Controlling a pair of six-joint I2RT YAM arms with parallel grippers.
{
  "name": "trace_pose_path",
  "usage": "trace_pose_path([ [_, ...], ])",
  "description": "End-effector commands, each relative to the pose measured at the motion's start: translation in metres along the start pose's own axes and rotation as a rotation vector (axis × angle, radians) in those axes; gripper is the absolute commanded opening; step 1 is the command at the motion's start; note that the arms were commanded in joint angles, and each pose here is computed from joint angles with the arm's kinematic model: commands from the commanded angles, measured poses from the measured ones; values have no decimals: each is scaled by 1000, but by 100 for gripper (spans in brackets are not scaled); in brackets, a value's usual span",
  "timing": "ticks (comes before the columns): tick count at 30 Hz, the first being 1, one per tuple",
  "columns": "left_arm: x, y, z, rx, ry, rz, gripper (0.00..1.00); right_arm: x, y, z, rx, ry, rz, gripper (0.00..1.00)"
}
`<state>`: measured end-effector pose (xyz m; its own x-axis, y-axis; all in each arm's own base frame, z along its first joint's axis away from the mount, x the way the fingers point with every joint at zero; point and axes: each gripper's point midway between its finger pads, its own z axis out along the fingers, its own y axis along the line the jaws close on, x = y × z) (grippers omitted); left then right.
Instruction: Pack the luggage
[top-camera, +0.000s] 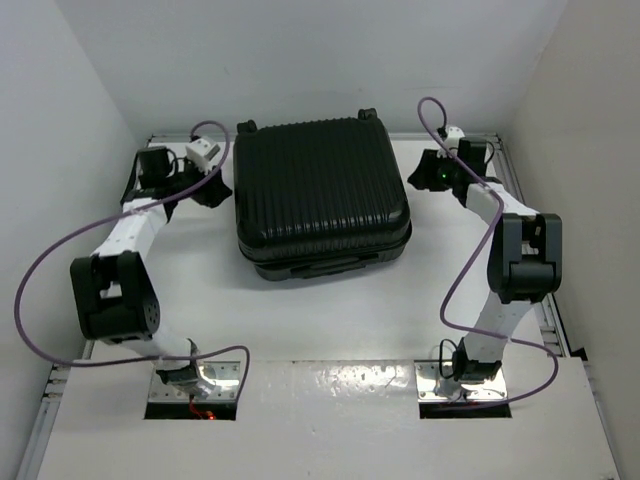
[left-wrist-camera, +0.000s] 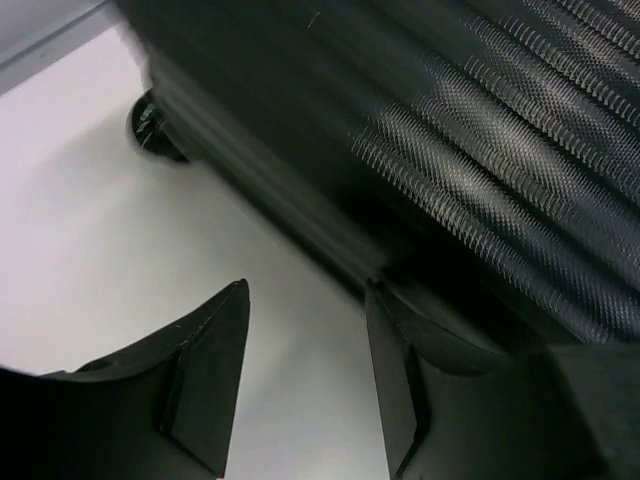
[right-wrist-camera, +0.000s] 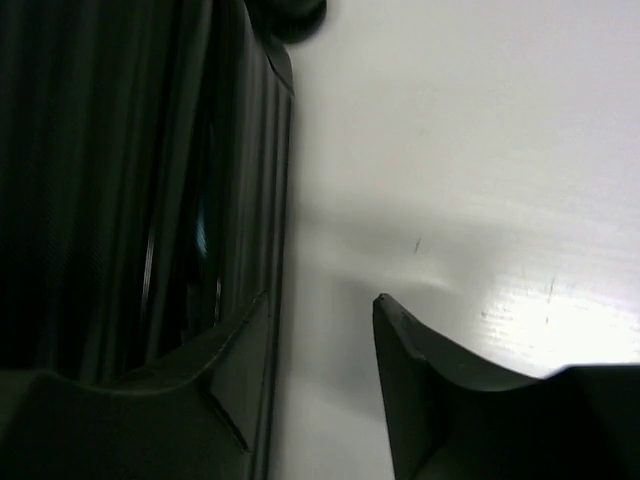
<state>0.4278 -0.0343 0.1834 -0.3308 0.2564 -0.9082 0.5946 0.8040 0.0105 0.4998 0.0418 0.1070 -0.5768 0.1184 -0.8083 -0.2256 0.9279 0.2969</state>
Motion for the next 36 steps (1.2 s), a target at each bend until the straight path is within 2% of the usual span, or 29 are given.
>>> trace_pose_path([
  [1, -56, -35, 23, 153, -104, 64, 55, 18, -9, -4, 47, 76, -16, 43],
  [3, -57, -50, 39, 223, -91, 109, 55, 33, -3, -4, 37, 118, -7, 41],
  [4, -74, -63, 43, 291, -122, 142, 55, 37, 1, -5, 20, 130, -3, 41],
  [7, -71, -67, 60, 366, -101, 108, 56, 50, 6, -6, 12, 152, 6, 41],
  [8, -81, -62, 62, 349, -110, 105, 59, 56, 6, -7, 11, 165, 10, 41],
  [11, -76, -17, 64, 223, -81, -3, 65, 59, 12, -10, -14, 168, 15, 41],
  [12, -73, -2, 64, 172, -73, -34, 71, 62, 19, -11, -53, 172, 20, 41],
  [13, -71, 13, 61, 116, -66, -62, 74, 64, 21, -13, -65, 176, 31, 41],
  [16, -56, 58, 54, -63, -32, -107, 75, 70, 35, -18, -127, 195, 67, 41],
  [19, -37, 76, 47, -150, -2, -132, 79, 76, 47, -27, -183, 209, 96, 41],
  [20, -21, 80, 46, -179, 20, -191, 80, 82, 60, -36, -239, 217, 115, 41],
  [23, -20, 88, 31, -228, -22, -271, 81, 88, 86, -46, -343, 188, 93, 41],
  [24, -14, 90, 29, -239, -25, -342, 81, 85, 98, -53, -396, 168, 77, 41],
  [25, -5, 91, 21, -234, -23, -389, 81, 90, 122, -54, -472, 147, 25, 41],
  [28, 11, 83, 15, -190, -22, -471, 81, 95, 149, -61, -573, 106, -34, 42],
  [30, 11, 82, 5, -211, -28, -481, 81, 97, 177, -58, -642, 95, -92, 42],
  [31, 23, 84, 3, -231, -9, -500, 81, 98, 193, -55, -679, 100, -123, 42],
  [33, 25, 88, 2, -257, -1, -482, 81, 95, 203, -50, -700, 79, -139, 42],
  [36, 36, 92, 25, -226, 24, -503, 80, 84, 207, -50, -699, 35, -152, 42],
])
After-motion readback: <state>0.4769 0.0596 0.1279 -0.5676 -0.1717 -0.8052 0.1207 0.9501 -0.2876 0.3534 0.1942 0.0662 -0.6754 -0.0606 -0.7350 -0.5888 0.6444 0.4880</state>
